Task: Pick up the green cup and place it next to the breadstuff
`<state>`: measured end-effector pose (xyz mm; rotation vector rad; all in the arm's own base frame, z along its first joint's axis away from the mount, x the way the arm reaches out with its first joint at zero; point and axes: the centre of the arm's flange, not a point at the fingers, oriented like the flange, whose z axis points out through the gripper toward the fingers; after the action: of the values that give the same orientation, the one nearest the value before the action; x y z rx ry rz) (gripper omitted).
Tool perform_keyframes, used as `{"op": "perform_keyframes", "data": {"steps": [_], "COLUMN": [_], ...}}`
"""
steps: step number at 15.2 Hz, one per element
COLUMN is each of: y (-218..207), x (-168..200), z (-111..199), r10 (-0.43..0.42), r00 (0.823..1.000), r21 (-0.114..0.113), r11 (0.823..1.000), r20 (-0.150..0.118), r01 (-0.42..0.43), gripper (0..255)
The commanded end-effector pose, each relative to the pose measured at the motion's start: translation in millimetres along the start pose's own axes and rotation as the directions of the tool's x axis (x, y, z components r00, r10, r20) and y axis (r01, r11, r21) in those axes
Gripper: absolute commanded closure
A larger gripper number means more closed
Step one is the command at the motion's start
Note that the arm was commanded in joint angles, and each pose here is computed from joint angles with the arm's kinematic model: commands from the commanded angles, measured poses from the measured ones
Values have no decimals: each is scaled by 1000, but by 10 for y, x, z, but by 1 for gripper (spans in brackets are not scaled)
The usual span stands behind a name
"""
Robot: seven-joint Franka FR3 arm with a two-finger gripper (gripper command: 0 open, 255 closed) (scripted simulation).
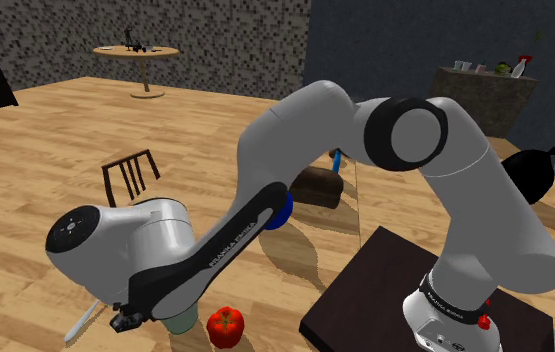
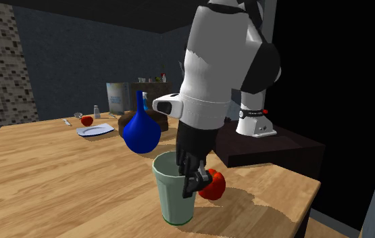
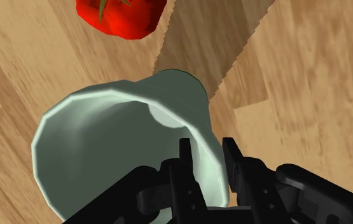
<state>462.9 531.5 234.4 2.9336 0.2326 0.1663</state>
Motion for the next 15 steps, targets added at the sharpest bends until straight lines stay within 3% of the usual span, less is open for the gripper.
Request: {"op": "perform_keyframes", "data": {"steps": [1,15], "y": [16,165], "x": [9,80], "z": [-103,-824], "r10": [0,0], "r00": [1000,1000], "r21": [0,0], "r11": [1000,1000], "r20": [-1,-1], "r01": [0,0], "gripper": [255,255]}}
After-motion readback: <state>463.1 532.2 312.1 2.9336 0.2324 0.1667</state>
